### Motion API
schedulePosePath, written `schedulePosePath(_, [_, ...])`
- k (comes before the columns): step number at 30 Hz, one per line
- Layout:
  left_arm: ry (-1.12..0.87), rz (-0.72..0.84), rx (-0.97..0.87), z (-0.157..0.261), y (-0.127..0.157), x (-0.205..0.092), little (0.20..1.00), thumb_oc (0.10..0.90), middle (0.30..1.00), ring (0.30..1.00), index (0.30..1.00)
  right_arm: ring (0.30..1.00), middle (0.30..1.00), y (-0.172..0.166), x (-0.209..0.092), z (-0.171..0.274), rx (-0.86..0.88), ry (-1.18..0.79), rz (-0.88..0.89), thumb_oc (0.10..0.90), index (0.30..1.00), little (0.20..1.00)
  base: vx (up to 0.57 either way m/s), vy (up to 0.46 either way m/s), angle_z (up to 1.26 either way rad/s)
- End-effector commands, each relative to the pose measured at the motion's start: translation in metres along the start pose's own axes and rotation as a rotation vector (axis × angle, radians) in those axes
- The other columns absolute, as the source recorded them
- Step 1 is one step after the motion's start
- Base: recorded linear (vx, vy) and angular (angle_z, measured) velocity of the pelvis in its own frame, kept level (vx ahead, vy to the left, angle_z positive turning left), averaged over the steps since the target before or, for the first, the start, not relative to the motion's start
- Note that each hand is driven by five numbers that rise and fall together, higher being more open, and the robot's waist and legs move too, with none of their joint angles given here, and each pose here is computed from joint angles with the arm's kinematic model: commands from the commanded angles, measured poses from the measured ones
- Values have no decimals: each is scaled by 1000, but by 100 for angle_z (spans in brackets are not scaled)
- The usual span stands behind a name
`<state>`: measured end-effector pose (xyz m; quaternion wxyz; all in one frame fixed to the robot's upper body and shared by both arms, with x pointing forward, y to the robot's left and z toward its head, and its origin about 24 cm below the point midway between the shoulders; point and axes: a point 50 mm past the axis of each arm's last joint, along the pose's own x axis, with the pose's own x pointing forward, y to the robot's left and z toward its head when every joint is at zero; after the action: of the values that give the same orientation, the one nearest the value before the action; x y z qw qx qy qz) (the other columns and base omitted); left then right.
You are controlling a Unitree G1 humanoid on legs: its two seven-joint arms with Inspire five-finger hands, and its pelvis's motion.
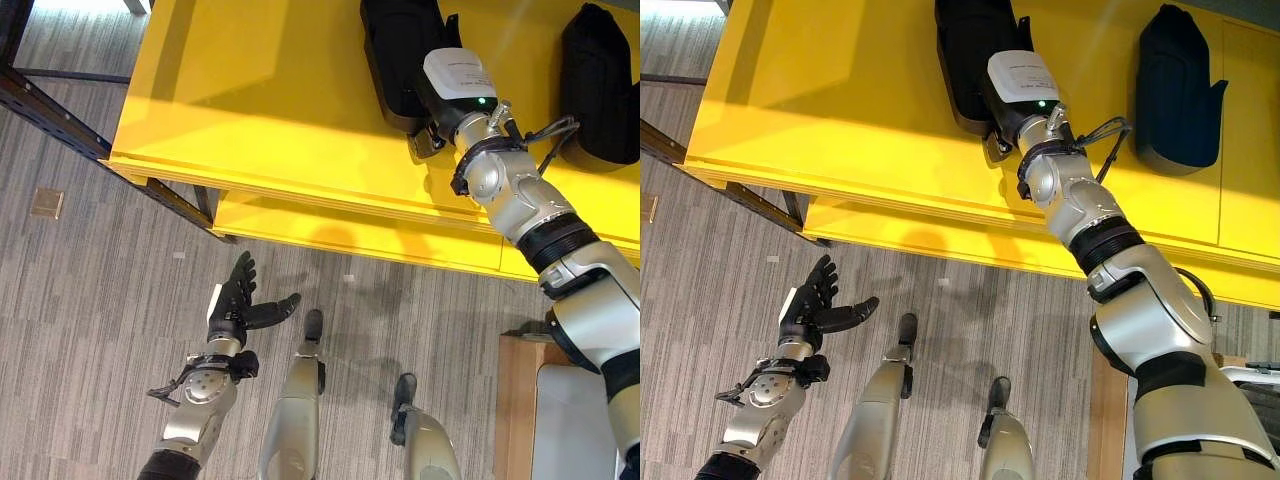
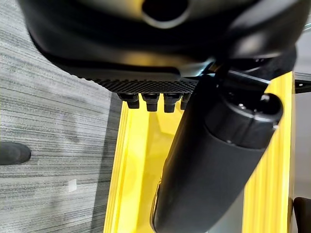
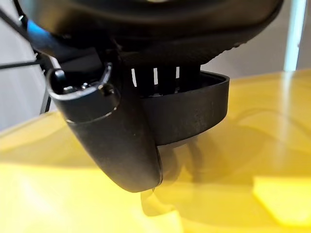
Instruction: Move parts from the plastic box to the shelf.
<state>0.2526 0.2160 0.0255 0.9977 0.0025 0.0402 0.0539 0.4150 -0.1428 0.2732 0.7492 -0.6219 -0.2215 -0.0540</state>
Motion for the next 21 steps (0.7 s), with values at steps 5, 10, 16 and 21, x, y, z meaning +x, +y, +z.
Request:
schedulePosePath(5, [-197,-59,-49,33,-15,-1,1000,900,1000,1000,1000,300,300,-22,2,-25,66,146,-114,400,300,300,0,0,0])
schedulePosePath(10, [-198,-55,-45,34,-15,0,1000,900,1000,1000,1000,300,300,-5,-1,-23,126,167,-84,400,300,300,0,0,0])
schedulePosePath(16, [-202,-59,-44,35,-16,0,1000,900,1000,1000,1000,300,300,8,-4,-24,171,212,-66,400,300,300,0,0,0])
schedulePosePath(21, [-205,-63,-46,36,-17,0,1000,900,1000,1000,1000,300,300,12,-5,-27,164,240,-69,400,300,300,0,0,0])
